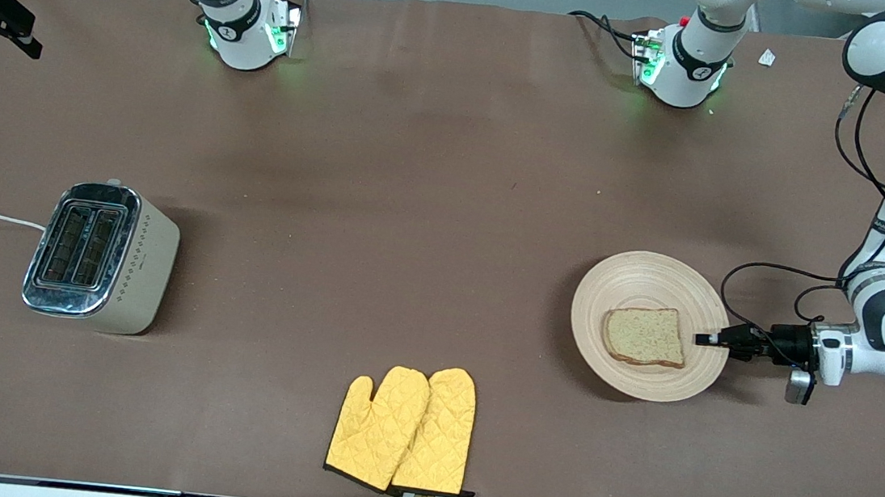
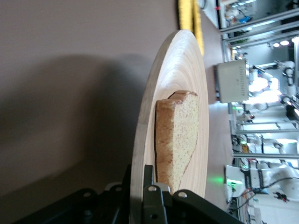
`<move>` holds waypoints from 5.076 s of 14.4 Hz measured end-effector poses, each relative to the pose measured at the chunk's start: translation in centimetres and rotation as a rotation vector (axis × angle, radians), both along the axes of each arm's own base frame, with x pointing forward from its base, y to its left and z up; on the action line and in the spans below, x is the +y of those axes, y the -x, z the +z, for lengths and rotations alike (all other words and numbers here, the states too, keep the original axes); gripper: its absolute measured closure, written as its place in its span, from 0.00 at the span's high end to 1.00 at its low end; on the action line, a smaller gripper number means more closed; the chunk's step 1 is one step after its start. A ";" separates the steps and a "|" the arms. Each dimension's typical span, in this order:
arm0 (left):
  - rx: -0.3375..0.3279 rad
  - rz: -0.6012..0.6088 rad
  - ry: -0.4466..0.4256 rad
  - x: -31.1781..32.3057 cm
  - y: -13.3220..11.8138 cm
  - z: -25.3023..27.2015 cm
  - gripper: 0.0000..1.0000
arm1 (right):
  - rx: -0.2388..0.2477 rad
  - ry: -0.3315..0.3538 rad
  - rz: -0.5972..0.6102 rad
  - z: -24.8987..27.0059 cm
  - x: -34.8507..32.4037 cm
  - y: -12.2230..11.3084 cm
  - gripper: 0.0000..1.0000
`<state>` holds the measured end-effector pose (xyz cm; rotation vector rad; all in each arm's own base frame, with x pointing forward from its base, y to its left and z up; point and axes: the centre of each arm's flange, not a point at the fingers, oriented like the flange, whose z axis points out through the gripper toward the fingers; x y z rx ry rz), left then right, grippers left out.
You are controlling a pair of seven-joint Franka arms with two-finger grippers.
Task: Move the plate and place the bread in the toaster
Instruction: 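Push the wooden plate toward the toaster with the left gripper, then withdraw the left gripper while the right gripper reaches the bread, then lower the right gripper onto the bread slice and close it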
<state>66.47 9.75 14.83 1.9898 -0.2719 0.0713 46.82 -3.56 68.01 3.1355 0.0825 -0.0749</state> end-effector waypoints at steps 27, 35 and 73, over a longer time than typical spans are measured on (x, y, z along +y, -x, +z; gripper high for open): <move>0.263 0.022 -0.046 -45.8 6.7 -4.9 0.40 | -0.008 -0.138 0.000 -15.9 8.9 -8.6 1.00; 0.375 0.350 -0.356 -32.6 -3.8 14.1 1.00 | -0.059 -0.157 -0.061 -24.3 21.6 -9.3 0.98; 0.062 0.293 -1.179 -15.2 12.8 52.2 1.00 | -0.087 -0.147 -0.050 -46.6 39.2 -5.5 0.74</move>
